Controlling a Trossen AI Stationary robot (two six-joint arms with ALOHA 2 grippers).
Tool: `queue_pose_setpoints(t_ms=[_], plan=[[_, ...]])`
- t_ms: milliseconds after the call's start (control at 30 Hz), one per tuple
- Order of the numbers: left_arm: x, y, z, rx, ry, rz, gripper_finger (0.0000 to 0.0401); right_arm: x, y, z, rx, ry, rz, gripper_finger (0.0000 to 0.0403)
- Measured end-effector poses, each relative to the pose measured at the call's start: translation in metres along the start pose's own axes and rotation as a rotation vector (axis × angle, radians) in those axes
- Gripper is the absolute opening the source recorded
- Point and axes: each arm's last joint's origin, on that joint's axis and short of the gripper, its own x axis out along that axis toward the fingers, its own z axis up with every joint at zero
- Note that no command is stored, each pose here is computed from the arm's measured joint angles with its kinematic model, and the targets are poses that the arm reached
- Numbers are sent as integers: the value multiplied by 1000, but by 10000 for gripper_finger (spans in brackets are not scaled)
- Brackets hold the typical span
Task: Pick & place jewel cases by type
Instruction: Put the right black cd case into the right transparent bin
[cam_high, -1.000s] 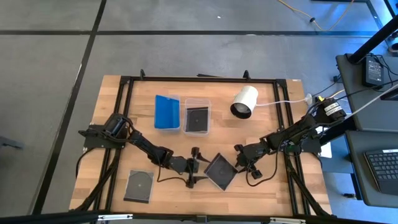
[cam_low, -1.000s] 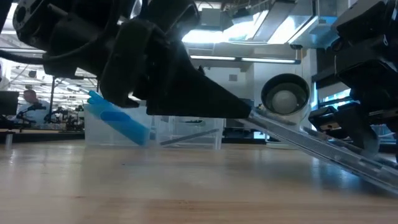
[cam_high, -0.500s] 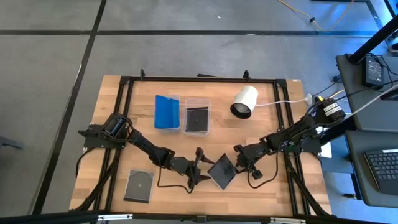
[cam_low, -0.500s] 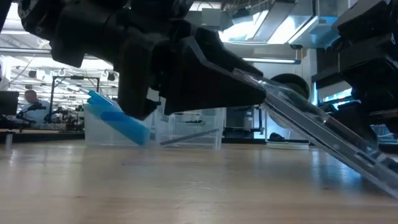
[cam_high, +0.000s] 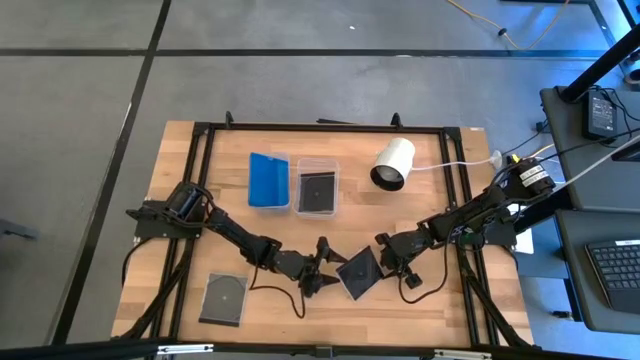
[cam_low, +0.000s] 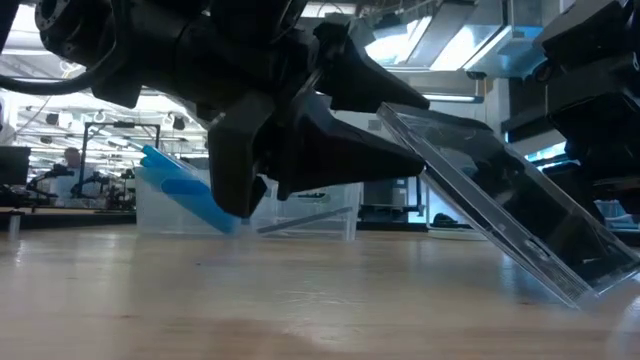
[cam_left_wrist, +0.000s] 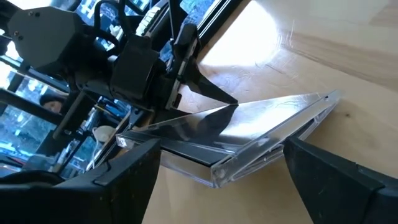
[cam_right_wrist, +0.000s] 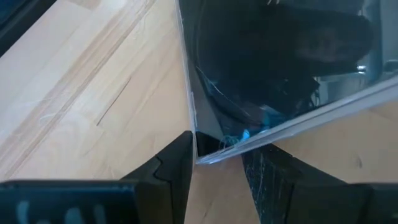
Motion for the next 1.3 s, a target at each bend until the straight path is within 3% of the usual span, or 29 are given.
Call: queue_pose_setpoints(t_ms=[300, 1300], plan=[[-2, -10, -1, 218, 9, -40, 334, 0, 0, 1, -2, -6, -10, 139], [1, -14, 0, 181, -59, -32, 334, 9, -4, 5, -6, -30, -57, 139]])
